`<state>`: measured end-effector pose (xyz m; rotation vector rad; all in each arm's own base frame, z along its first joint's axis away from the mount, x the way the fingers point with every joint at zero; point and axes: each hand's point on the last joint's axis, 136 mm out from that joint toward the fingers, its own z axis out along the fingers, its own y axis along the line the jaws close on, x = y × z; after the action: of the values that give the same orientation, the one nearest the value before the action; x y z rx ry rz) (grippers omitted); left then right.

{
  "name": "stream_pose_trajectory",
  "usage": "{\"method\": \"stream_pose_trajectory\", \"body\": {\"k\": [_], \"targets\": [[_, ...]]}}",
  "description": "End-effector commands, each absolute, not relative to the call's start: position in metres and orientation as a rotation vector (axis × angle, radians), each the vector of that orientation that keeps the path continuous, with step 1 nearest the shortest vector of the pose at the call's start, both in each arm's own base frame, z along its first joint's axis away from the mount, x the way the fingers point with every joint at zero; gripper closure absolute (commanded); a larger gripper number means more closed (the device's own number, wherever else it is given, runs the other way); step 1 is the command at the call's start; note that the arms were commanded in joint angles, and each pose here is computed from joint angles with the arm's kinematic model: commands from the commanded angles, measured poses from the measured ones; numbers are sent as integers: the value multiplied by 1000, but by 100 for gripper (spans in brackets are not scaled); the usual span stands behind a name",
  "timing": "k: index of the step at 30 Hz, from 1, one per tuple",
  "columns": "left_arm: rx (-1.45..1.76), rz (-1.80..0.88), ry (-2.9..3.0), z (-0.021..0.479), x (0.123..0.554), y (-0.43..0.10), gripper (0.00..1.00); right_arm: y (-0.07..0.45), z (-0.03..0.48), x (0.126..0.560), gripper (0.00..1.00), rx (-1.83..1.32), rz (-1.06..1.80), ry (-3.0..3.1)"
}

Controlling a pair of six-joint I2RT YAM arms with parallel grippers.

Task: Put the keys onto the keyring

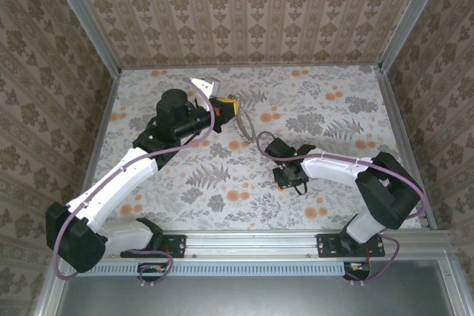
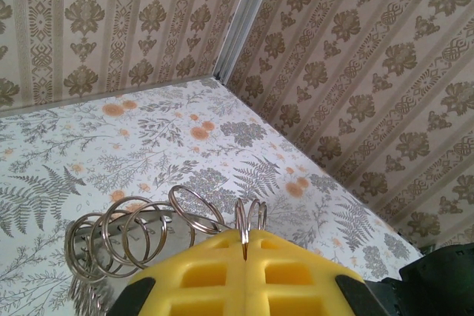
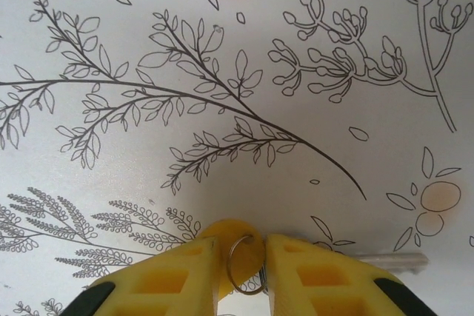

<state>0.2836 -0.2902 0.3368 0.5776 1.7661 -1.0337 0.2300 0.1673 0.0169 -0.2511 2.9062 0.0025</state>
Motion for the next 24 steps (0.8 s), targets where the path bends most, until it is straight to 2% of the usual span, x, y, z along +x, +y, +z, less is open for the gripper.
{"method": "stream_pose_trajectory", "body": {"k": [1, 7, 13, 19, 24], "targets": [[572, -1068, 1693, 356, 284, -292, 100, 157, 15, 226, 80, -265, -59, 2899], [571, -1073, 1691, 357, 284, -292, 100, 157, 23, 230, 100, -267, -59, 2878], [577, -1077, 1694, 358, 282, -293, 100, 162, 63, 245, 100, -254, 18, 2788], [586, -1081, 1688, 361, 280, -294, 100, 173, 119, 260, 100, -166, 311, 2641], [589, -1081, 1688, 362, 280, -294, 100, 174, 145, 264, 100, -77, 532, 2577]]}}
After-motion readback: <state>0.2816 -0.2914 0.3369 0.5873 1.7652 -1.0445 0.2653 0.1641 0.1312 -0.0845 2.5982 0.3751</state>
